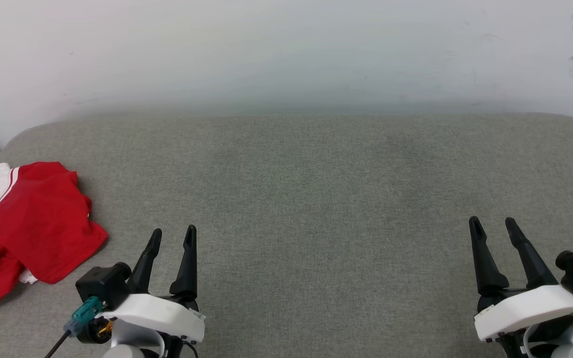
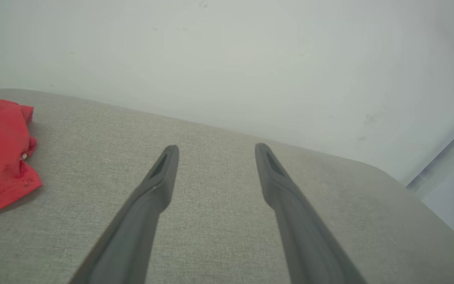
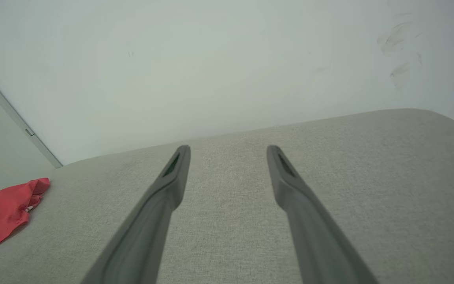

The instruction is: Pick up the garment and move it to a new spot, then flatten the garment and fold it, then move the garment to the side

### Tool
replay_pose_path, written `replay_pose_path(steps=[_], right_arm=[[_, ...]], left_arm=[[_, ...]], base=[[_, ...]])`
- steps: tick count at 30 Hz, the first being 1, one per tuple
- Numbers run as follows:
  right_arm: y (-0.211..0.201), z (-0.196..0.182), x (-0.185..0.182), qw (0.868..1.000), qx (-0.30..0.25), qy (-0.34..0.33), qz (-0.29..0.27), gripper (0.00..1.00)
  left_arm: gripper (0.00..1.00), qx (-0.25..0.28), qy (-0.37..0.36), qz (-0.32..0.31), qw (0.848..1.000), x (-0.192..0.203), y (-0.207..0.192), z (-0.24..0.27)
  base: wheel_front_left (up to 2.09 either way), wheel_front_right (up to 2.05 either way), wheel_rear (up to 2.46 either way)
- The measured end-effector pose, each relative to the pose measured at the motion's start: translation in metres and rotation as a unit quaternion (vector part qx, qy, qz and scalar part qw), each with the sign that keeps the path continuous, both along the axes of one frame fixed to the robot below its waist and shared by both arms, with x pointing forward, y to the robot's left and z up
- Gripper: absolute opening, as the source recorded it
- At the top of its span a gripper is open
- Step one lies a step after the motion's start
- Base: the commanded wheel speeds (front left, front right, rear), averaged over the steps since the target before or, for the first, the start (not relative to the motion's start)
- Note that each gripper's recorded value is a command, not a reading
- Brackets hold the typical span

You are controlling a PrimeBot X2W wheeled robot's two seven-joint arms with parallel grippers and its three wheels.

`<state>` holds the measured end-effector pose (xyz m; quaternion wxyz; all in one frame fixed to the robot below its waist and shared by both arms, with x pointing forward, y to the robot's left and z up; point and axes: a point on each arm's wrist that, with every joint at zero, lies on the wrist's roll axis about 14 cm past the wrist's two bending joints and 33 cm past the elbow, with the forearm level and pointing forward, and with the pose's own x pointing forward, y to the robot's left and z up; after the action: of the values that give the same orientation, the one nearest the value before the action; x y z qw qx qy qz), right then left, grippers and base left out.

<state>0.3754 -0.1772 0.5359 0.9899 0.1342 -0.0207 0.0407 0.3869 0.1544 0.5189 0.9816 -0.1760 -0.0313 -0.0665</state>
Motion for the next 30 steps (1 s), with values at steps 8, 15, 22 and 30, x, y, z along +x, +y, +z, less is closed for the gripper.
replay_pose_path(steps=[8, 15, 22, 30], right_arm=[[-0.001, 0.001, 0.000, 0.999, -0.034, -0.001, -0.002, 1.00], [-0.002, -0.001, -0.002, 0.998, -0.058, 0.002, -0.004, 1.00], [-0.003, -0.001, -0.002, 0.997, -0.079, 0.000, -0.006, 1.00], [-0.003, 0.000, -0.002, 0.995, -0.102, -0.002, -0.007, 1.00]], left_arm=[[1.00, 0.034, -0.008, -0.005, 0.999, 0.001, -0.004, 0.000], [1.00, 0.061, -0.011, -0.008, 0.998, 0.000, -0.007, -0.002], [1.00, 0.084, -0.014, -0.013, 0.996, 0.000, -0.010, -0.004], [1.00, 0.106, -0.021, -0.018, 0.994, 0.000, -0.014, -0.004]], base=[[0.00, 0.00, 0.00], [0.00, 0.00, 0.00], [0.00, 0.00, 0.00], [0.00, 0.00, 0.00]])
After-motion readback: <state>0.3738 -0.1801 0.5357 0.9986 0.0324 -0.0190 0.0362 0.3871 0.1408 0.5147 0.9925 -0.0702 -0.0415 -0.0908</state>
